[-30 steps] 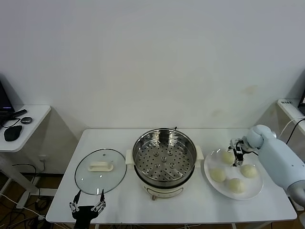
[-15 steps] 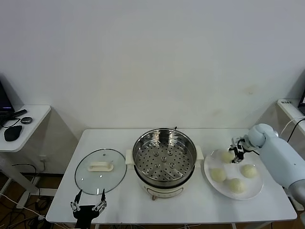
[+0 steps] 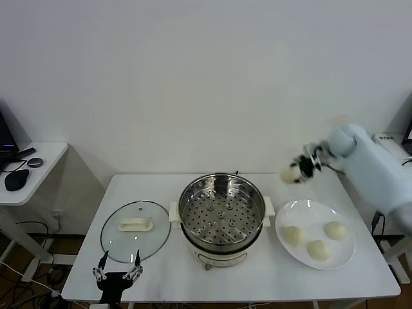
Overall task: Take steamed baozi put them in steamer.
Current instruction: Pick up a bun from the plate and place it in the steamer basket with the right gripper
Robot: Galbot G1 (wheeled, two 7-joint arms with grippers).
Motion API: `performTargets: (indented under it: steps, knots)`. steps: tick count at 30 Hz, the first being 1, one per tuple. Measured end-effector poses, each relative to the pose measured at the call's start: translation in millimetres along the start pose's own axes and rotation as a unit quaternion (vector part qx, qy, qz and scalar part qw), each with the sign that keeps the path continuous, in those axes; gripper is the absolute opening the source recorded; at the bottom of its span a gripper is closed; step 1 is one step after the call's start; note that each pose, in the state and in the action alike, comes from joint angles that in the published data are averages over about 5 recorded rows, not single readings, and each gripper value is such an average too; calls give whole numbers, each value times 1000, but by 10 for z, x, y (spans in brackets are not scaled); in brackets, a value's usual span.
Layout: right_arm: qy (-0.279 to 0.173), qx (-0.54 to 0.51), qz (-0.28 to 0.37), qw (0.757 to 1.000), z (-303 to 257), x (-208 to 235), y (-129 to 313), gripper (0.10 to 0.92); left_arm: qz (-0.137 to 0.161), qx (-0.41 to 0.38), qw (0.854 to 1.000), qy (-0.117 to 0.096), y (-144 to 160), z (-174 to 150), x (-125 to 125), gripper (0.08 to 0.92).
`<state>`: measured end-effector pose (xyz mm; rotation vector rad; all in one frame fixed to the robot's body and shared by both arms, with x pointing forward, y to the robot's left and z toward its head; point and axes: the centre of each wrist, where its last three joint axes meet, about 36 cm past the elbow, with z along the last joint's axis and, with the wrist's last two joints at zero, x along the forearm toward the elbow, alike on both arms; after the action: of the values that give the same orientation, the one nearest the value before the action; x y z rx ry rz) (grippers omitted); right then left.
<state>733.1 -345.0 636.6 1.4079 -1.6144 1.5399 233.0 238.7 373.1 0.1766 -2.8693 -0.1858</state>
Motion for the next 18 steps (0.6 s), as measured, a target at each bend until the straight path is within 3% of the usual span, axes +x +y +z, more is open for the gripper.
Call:
performTargets:
  steps: [8,13,18]
  knots:
    - [-77,172,-20,982,-1107,117,-578,585,-7,8,1000,-11,34,-99,0,823]
    - [-112,283,-42,952,-1595,11,-680,590,-9,12,1000,-15,46,-133,-2,823]
    - [-116,378,-64,916,-1909,-115,-677,593,-13,15,1000,-16,58,-152,12,823]
